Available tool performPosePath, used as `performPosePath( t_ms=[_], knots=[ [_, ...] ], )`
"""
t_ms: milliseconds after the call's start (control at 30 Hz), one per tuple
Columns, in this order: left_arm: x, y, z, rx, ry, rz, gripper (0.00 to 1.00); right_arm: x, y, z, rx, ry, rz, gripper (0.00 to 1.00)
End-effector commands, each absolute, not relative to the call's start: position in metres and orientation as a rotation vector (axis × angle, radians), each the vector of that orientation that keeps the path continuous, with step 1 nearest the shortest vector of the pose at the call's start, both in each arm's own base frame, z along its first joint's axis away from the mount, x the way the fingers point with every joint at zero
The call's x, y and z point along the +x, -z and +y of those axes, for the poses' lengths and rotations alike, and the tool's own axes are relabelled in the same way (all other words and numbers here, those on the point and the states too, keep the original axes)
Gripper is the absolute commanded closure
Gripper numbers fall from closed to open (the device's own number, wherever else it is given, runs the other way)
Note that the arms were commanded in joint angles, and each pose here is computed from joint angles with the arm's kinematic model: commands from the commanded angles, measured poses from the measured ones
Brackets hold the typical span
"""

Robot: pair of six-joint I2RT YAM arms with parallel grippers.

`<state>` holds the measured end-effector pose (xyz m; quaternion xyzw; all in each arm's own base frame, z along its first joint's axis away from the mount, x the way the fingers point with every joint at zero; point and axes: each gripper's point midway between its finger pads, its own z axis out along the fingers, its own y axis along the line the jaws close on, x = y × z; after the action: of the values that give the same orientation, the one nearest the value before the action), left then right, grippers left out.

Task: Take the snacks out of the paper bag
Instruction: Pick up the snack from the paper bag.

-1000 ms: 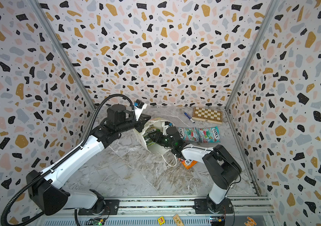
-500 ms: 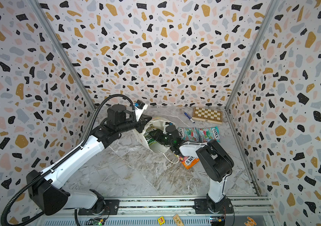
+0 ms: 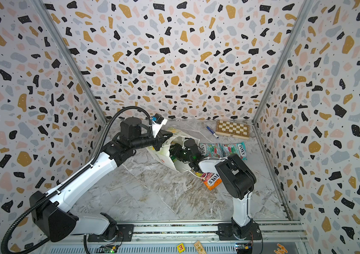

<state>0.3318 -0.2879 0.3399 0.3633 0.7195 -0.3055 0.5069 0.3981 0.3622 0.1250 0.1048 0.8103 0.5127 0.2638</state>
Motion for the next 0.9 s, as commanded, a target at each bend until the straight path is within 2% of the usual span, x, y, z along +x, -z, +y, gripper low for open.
performPosePath(
  t_ms=[0,33,200,400,867],
  knots=[
    [0.325,-0.366,-0.290,0.890,0.743,1.636,1.00,0.418,-0.132,0.358,0.326,-1.355,2.153,0.59],
    [0.326,-0.365,-0.290,0.887,0.737,1.640,1.00,0.419,-0.132,0.359,0.315,-1.350,2.155,0.63],
    [0.343,-0.359,-0.280,0.806,0.646,1.695,1.00,0.417,-0.138,0.361,0.233,-1.329,2.151,0.99],
    [0.365,-0.345,-0.266,0.714,0.524,1.785,1.00,0.408,-0.158,0.355,0.127,-1.264,2.136,1.00],
    [0.375,-0.337,-0.260,0.663,0.476,1.825,1.00,0.385,-0.215,0.338,-0.023,-1.202,2.063,1.00]
  ],
)
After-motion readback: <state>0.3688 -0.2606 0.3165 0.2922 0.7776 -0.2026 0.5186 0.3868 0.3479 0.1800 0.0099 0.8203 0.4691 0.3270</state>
